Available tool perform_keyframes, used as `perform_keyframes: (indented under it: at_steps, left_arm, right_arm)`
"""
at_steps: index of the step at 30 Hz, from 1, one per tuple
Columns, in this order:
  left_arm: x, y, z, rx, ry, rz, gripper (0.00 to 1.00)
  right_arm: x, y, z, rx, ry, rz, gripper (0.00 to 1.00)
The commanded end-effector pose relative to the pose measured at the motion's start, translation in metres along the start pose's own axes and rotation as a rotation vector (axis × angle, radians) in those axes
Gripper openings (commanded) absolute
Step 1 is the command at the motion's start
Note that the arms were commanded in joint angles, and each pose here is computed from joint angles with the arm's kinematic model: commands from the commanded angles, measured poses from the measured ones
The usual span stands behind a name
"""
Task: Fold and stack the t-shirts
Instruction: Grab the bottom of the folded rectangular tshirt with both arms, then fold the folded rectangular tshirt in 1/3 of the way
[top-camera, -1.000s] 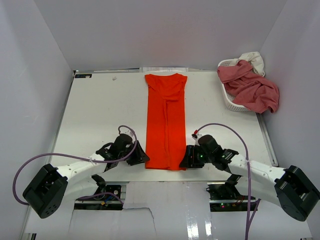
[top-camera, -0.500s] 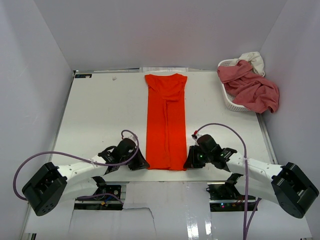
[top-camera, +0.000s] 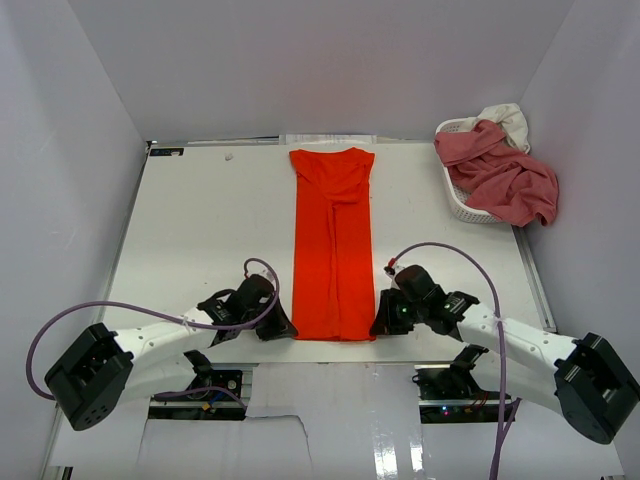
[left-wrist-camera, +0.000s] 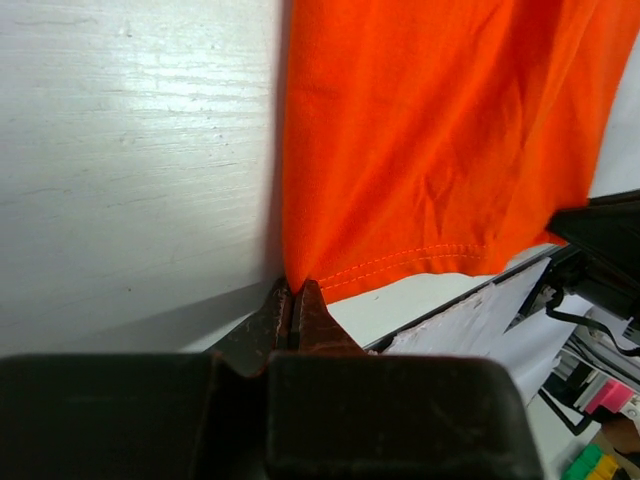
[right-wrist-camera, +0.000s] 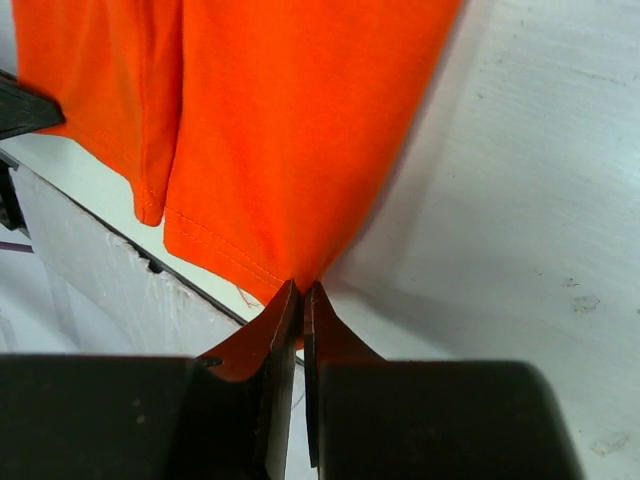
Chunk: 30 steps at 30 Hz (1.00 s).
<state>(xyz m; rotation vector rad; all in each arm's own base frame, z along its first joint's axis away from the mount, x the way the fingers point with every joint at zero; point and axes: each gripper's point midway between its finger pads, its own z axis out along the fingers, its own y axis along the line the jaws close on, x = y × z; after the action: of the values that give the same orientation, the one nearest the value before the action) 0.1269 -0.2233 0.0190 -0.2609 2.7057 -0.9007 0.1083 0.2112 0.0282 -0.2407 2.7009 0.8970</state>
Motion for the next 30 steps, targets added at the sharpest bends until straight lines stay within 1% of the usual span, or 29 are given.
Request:
perform_keyframes:
  at_steps: [1, 6, 12, 13, 15, 17, 19, 21, 23, 27, 30]
  left_arm:
    - [-0.002, 0.021, -0.006, -0.125, -0.01, 0.035, 0.0]
    - [-0.019, -0.006, -0.013, -0.099, -0.041, 0.058, 0.0]
    - [-0.038, -0.026, -0.018, -0.088, -0.077, 0.087, 0.0]
    - [-0.046, -0.034, -0.022, -0.076, -0.097, 0.095, 0.0]
    - [-0.056, -0.036, -0.025, -0.097, -0.123, 0.1, 0.0]
    - [-0.07, -0.047, -0.031, -0.086, -0.154, 0.109, 0.0]
    - [-0.091, -0.049, -0.038, -0.104, -0.212, 0.112, 0.0]
    - [-0.104, -0.049, -0.04, -0.103, -0.232, 0.105, 0.0]
    - [-0.127, -0.05, -0.046, -0.102, -0.279, 0.092, 0.0]
    - [-0.149, -0.066, -0.047, -0.091, -0.311, 0.119, 0.0]
    - [-0.167, -0.076, -0.044, -0.096, -0.337, 0.132, 0.0]
  right_arm:
    - [-0.014, 0.01, -0.017, 0.02, -0.023, -0.041, 0.08]
    - [-0.036, 0.031, -0.032, 0.004, -0.048, -0.118, 0.08]
    - [-0.053, 0.041, -0.038, 0.014, -0.066, -0.158, 0.08]
    - [-0.056, 0.041, -0.037, 0.02, -0.071, -0.161, 0.08]
    - [-0.059, 0.042, -0.038, 0.021, -0.076, -0.166, 0.08]
    - [-0.067, 0.044, -0.039, 0.026, -0.092, -0.172, 0.08]
    - [-0.075, 0.043, -0.04, 0.036, -0.105, -0.172, 0.08]
    - [-0.08, 0.041, -0.038, 0.047, -0.108, -0.173, 0.08]
    - [-0.09, 0.035, -0.038, 0.066, -0.121, -0.174, 0.08]
    - [-0.113, 0.032, -0.038, 0.087, -0.159, -0.177, 0.08]
    - [-0.141, 0.032, -0.042, 0.1, -0.197, -0.179, 0.08]
